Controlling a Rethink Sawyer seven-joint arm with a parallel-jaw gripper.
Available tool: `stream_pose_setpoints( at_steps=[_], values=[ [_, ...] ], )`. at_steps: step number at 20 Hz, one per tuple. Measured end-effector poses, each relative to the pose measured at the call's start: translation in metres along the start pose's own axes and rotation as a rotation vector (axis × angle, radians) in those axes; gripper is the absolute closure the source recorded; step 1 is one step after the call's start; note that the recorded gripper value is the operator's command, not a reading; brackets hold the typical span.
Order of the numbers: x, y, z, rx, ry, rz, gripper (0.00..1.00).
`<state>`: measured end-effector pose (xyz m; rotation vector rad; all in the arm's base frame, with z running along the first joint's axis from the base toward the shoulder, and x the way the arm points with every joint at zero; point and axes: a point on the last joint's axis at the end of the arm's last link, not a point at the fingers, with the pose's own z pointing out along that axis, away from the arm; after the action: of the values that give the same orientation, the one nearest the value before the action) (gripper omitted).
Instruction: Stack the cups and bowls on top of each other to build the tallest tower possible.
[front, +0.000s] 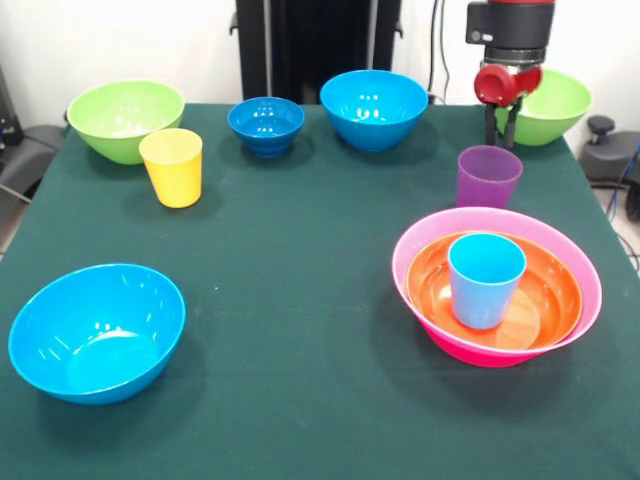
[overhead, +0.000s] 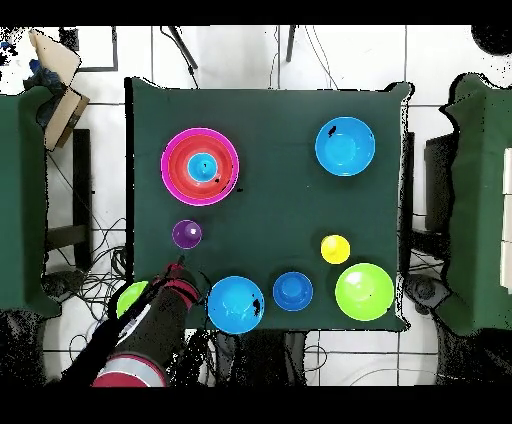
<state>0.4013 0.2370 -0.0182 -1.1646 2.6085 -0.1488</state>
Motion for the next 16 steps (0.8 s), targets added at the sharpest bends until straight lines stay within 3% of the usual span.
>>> stream_pose_setpoints(
  at_steps=[2, 4, 7, 12, 16],
  values=[
    [0.000, -0.008, -0.001, 0.006, 0.015, 0.075, 0.00],
    [0.000, -0.014, -0.002, 0.012, 0.025, 0.118, 0.00],
    [0.002, -0.034, -0.004, 0.030, 0.047, 0.229, 0.00],
    [0.003, -0.060, -0.009, 0.050, 0.072, 0.306, 0.00],
    [0.005, -0.070, -0.012, 0.056, 0.084, 0.328, 0.00]
  ],
)
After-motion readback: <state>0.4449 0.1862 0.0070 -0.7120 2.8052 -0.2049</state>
